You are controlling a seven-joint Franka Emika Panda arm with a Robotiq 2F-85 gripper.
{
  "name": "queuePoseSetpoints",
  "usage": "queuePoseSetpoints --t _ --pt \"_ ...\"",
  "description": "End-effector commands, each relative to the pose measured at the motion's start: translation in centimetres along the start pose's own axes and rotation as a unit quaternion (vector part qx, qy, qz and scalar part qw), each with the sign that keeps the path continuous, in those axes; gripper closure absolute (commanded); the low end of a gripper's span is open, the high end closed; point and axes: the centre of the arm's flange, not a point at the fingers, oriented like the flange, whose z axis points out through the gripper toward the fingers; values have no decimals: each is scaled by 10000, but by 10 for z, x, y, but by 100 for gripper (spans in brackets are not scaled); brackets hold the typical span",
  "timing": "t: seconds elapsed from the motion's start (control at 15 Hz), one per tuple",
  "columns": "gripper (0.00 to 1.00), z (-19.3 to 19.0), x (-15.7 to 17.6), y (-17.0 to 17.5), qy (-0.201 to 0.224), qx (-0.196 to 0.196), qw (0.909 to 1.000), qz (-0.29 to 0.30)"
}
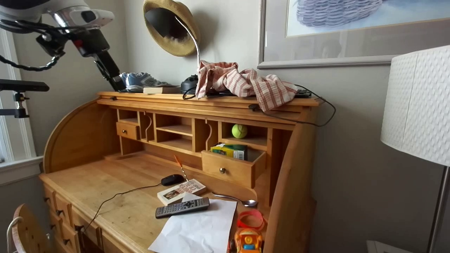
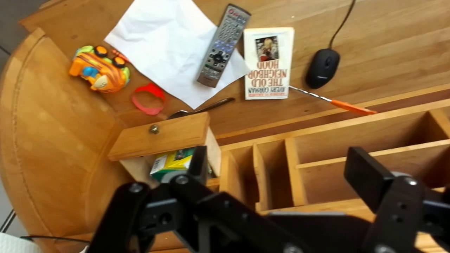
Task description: Remove the crayon box from the drawer and move it to the left
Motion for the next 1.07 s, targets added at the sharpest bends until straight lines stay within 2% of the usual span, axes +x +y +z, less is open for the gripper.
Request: queuePoseSetpoints --t 0.0,0.13,0.2,0.33,0.67,0.8,1.0 --pt "0 31 48 36 -347 -322 9982 -376" --pt "0 52 61 47 -567 -452 9956 -589" --pt "0 36 36 42 -300 -296 9985 -358" --pt "0 47 42 46 -378 -300 9982 -353" --pt "0 40 42 47 -194 -205 9987 -418" --pt "0 66 55 75 -343 -135 9969 -689" --pt "0 107 64 124 -722 -72 9887 -1309"
